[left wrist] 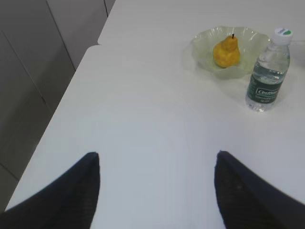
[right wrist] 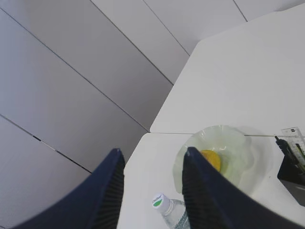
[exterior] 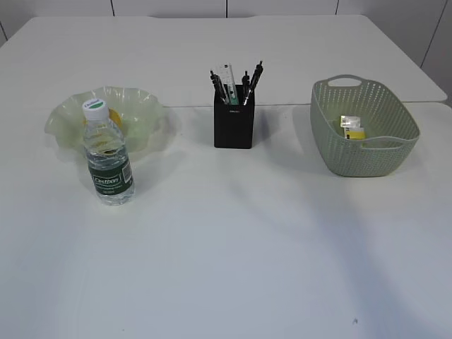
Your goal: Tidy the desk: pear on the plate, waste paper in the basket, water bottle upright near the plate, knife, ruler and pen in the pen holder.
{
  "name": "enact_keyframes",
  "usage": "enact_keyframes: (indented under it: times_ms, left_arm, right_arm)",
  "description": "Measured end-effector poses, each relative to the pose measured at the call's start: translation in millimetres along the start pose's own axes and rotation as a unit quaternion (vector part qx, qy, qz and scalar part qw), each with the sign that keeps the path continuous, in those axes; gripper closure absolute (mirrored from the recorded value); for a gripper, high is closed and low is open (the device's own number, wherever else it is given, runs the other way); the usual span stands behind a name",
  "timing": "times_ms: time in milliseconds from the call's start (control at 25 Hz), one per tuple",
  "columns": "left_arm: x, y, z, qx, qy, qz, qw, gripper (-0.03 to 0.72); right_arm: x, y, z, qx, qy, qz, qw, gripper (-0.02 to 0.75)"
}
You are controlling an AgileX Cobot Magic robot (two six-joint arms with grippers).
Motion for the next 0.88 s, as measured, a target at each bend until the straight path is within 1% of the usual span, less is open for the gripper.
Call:
enact_keyframes:
  times_ms: [200,440,720,880]
  left_arm:
    - [-7,1.5,7,-0.004,0.013,-0.007,1.0,0.16]
    - [-21,0.1,25,-0.01,0.045,-0.009,0.999,0.16]
    - [-28,-1.8,25,-0.013,0.038,-0.007,0.999,0.16]
    - [-36,-2.9,34,-0.016,0.053,-0.007,0.998,0.16]
  right_arm:
    - [9,6,7,-0.001,0.002,-0.001,1.0,0.43]
    - [27,18,17,0.001,0.002,-0.003,1.0,0.43]
    - [55,39,30,0.009,-0.004,-0.009,1.0,0.43]
    - [69,49,38,0.014,-0.008,-0.012,1.0,0.427]
Point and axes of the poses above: a point on each arm's last joint axis where the gripper is mounted, x pointing back along that axis away from the gripper, y along the wrist's bending axis when the last joint is at zero, z = x × y, the point moved 10 cm from there along -x, pointing out along that axis toward the gripper, and after that the axes turned 1 degree about x, right-handed, at the moved point
